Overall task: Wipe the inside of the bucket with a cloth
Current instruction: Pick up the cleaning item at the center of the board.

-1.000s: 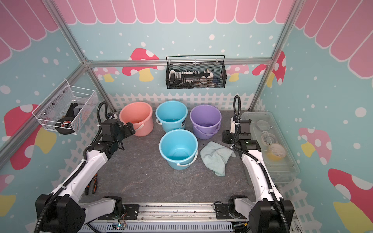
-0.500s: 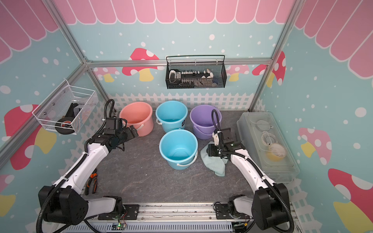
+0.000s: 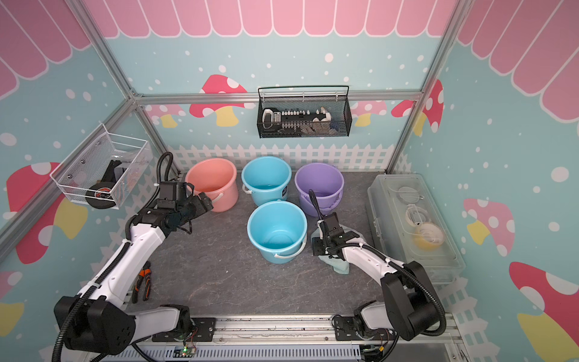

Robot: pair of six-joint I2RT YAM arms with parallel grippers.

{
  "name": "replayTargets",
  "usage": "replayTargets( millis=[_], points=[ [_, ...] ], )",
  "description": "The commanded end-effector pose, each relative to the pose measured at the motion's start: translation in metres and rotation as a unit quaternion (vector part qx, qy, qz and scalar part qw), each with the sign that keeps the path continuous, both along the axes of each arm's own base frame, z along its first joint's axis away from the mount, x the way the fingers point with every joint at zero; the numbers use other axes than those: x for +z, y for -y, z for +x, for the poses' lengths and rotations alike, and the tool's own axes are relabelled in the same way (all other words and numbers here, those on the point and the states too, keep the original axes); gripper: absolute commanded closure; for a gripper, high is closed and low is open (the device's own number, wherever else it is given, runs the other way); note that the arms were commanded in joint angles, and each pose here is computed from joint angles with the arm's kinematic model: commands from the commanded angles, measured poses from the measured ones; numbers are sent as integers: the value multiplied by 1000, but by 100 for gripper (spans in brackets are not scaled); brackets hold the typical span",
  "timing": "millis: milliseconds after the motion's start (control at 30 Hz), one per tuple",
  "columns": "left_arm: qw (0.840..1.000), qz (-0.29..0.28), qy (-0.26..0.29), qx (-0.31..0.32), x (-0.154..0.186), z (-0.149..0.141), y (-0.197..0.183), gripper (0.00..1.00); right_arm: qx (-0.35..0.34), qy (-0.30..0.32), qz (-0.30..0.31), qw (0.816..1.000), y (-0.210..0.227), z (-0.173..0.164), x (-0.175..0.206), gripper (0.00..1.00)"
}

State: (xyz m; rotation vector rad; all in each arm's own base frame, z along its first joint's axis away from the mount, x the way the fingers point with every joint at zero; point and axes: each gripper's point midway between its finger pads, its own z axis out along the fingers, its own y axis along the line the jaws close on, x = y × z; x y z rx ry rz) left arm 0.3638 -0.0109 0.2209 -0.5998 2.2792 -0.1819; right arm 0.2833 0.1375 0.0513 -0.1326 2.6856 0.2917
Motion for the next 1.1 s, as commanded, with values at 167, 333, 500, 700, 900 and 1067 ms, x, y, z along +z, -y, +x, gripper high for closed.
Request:
replayTargets(
  millis=[167, 333, 500, 700, 900, 1067],
  points=[
    [1000, -6, 13, -7, 21, -2, 8, 6, -32, -10, -27, 999, 8, 1, -41, 46],
    [1000, -4, 12, -15, 27, -4, 12, 7, -34, -15, -31, 999, 10, -5, -46, 58],
    [1000, -6, 18, -23, 33, -3, 18, 7, -46, 14, -35, 998, 16, 0, -21, 84],
    [999, -8, 27, -37, 41, -3, 28, 8, -59, 69, -34, 995, 23, 7, 39, 95],
    [999, -11, 24, -47, 39, -2, 36, 9, -54, 134, -40, 989, 29, 15, 118, 98],
    [998, -22, 16, -64, 34, -1, 48, 11, -44, 188, -38, 981, 29, 22, 189, 100]
  ],
)
